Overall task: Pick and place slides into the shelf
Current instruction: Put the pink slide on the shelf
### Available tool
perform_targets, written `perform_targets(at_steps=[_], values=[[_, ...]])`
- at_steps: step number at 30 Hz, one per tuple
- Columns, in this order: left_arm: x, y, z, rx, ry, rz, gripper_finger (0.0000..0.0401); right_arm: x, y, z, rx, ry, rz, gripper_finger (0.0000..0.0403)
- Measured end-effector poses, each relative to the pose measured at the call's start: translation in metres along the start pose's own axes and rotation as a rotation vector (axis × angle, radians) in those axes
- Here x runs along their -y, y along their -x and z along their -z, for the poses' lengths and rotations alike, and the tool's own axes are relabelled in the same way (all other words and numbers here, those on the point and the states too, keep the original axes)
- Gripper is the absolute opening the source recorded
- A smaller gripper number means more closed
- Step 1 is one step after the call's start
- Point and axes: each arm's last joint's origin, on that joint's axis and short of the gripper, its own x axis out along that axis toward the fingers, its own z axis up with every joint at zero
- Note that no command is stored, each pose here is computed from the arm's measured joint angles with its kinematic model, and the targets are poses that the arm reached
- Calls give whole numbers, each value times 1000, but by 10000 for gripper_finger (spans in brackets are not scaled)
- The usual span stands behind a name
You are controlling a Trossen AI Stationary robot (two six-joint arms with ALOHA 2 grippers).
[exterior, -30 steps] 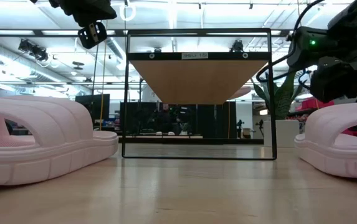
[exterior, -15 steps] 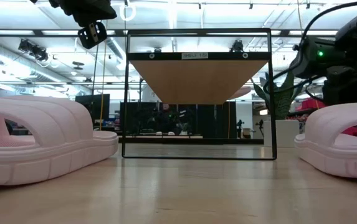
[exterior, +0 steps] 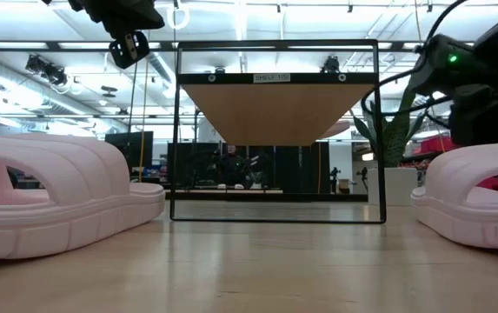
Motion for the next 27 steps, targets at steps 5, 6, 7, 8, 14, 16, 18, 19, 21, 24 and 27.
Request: perform_targets(at_steps=[5, 6, 7, 8, 14, 16, 18, 19, 21, 24, 27], values=[[0, 0, 0, 0, 0, 0, 10, -7, -12, 7, -67, -4, 14, 139], [0, 0, 0, 0, 0, 0, 10, -9, -14, 8, -77, -2, 14, 139], [0, 0, 0, 0, 0, 0, 11, -11, -17, 9, -85, 5, 16, 139], [0, 0, 0, 0, 0, 0, 13, -12, -19, 10, -84, 12, 23, 139], [0, 0, 0, 0, 0, 0, 22, -19, -31, 13, -40, 16, 84, 75], [0, 0, 0, 0, 0, 0, 21, -21, -31, 16, -62, 2, 71, 24], [0, 0, 0, 0, -1, -1, 18, -25, -30, 19, -77, -36, 72, 16], [0, 0, 0, 0, -1, -1, 16, -30, -27, 21, -75, -43, 72, 17], [0, 0, 0, 0, -2, -1, 12, -42, -21, 25, -68, -43, 71, 11], [0, 0, 0, 1, -2, 0, 9, -61, -4, 34, -25, -73, 138, 9], [0, 0, 0, 1, -3, 0, 9, -84, 19, 47, 31, -75, 214, 8]])
